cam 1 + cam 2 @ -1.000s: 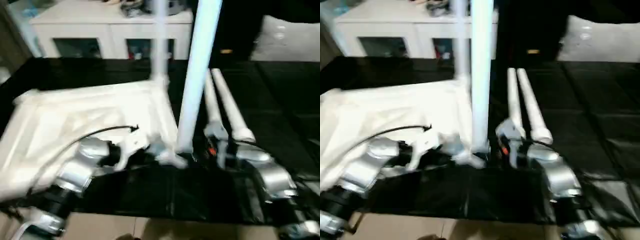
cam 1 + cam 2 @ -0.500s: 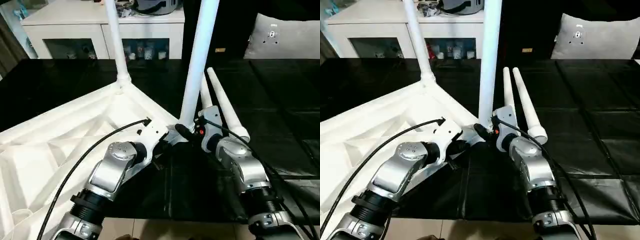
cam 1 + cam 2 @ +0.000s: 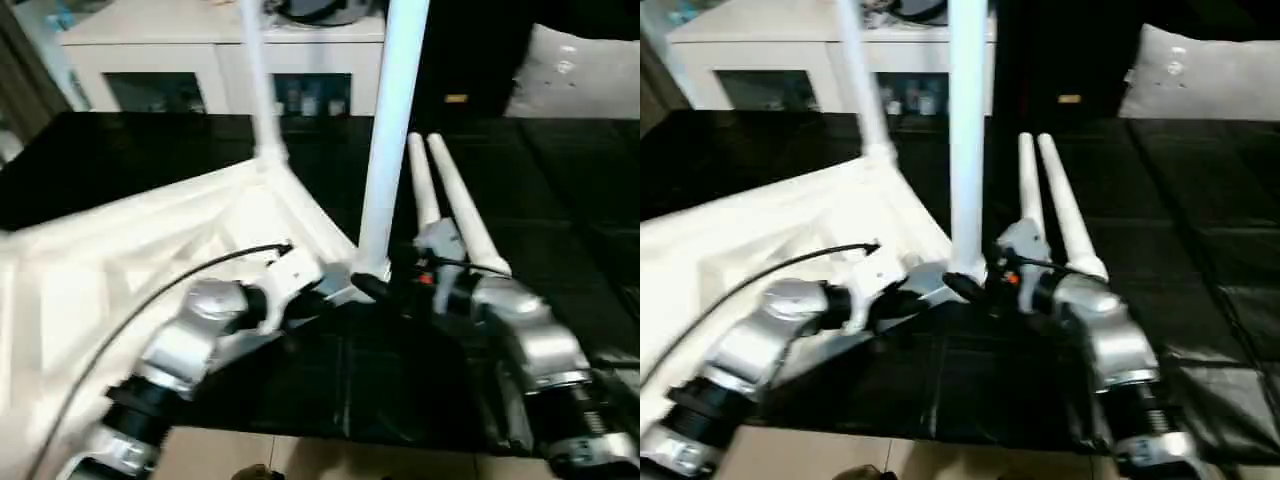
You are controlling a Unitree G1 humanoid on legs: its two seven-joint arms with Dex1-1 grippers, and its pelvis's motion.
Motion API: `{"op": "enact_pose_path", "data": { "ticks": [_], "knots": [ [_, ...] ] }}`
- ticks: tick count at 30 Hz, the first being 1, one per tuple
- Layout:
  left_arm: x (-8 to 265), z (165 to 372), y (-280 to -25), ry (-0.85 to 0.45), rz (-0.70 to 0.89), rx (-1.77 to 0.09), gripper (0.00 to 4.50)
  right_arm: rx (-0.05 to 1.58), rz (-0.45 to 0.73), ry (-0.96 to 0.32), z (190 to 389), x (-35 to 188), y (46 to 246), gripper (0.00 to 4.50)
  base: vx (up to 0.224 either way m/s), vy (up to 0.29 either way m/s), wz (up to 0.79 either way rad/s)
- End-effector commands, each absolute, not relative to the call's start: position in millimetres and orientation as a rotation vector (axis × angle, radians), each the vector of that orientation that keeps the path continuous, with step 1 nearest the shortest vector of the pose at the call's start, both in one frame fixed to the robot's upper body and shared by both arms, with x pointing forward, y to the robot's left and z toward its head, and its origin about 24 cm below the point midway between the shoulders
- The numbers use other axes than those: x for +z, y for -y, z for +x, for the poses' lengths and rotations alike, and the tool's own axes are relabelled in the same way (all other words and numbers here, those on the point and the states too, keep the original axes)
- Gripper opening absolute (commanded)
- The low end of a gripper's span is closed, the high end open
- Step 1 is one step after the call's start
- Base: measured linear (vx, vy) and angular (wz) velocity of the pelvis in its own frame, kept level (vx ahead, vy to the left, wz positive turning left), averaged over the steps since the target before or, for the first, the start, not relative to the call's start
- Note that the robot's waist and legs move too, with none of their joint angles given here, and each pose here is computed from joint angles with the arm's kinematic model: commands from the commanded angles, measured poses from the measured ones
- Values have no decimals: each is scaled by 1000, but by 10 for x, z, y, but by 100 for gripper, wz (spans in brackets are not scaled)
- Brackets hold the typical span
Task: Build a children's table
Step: Rotate leg to tighten
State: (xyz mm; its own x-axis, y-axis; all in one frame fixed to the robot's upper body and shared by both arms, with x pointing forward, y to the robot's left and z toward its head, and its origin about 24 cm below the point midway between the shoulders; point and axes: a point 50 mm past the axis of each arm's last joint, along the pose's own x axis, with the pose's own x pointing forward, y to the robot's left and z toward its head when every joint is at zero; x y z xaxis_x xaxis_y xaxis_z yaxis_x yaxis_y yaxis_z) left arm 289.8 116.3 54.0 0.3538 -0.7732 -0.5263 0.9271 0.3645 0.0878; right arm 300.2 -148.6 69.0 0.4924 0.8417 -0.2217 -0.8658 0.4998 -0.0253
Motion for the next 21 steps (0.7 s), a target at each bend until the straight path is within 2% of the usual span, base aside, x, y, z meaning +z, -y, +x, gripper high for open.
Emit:
{"op": "enact_pose_path", "data": {
  "ticks": [1,2,6,12,13,16,18,21],
  "knots": [
    [664,2903,-1132,-381,452,-1258,0,1146,-178,-191,2929,702,1481,447,0,0,0],
    [665,2878,-1178,-377,480,-1320,0,1191,-224,-200,2904,706,1510,447,0,0,0],
    [656,2834,-1257,-395,507,-1421,0,1278,-273,-223,2857,705,1543,447,0,0,0],
    [648,2834,-1333,-422,569,-1522,0,1395,-265,-277,2786,665,1537,447,0,0,0],
    [649,2836,-1334,-421,573,-1526,0,1401,-261,-279,2781,656,1527,421,0,0,0],
    [658,2845,-1328,-414,578,-1542,0,1416,-241,-286,2765,625,1490,409,0,0,0],
    [660,2846,-1323,-411,578,-1544,0,1414,-243,-283,2766,622,1483,379,0,0,0],
    [659,2850,-1309,-404,577,-1554,0,1413,-239,-271,2773,617,1461,361,0,0,0]
  ]
}}
